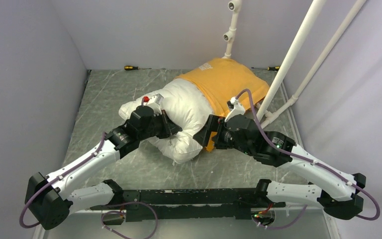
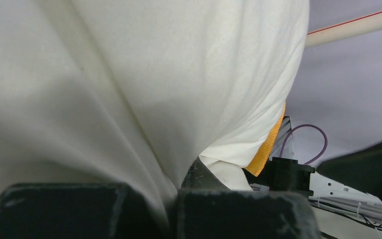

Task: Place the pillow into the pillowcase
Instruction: Stuff the pillow into the pillowcase.

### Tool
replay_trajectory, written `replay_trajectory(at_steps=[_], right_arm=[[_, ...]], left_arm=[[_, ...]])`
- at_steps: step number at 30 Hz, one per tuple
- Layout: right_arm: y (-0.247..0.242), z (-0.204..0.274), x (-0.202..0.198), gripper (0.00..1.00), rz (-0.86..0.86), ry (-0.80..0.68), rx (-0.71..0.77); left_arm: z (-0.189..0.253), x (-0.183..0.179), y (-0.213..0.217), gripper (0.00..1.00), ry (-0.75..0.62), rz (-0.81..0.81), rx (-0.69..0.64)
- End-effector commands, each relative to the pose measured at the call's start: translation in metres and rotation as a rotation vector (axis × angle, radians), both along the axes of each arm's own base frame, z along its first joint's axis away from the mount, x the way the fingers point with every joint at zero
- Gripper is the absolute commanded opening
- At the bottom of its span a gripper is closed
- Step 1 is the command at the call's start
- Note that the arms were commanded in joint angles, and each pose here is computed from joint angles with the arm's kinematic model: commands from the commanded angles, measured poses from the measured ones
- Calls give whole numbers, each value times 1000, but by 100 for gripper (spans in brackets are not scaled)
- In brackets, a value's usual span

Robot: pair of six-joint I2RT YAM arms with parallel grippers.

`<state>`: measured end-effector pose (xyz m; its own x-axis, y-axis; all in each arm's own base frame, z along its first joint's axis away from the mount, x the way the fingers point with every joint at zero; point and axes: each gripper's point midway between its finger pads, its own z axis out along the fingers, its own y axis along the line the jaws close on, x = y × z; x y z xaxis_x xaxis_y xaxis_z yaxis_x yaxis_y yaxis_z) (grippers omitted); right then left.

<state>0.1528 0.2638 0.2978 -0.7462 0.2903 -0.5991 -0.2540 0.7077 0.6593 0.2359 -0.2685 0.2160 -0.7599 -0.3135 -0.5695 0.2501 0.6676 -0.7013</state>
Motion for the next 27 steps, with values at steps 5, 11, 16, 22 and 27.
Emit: replay_trajectory(at_steps=[5, 11, 16, 22, 27], right_arm=[[-52, -80, 31, 93, -228, 90, -283], [-53, -101, 60, 74, -240, 91, -160], [-60, -108, 65, 24, -240, 104, -164], [-58, -88, 56, 0, -191, 42, -92], [-59, -84, 53, 8, -180, 42, -83]], left_arm=[[20, 22, 0, 0, -123, 39, -5], [15, 19, 1, 0, -119, 31, -1], [13, 19, 0, 0, -117, 27, -8], [9, 20, -4, 0, -108, 20, -8], [7, 20, -3, 0, -105, 23, -12]])
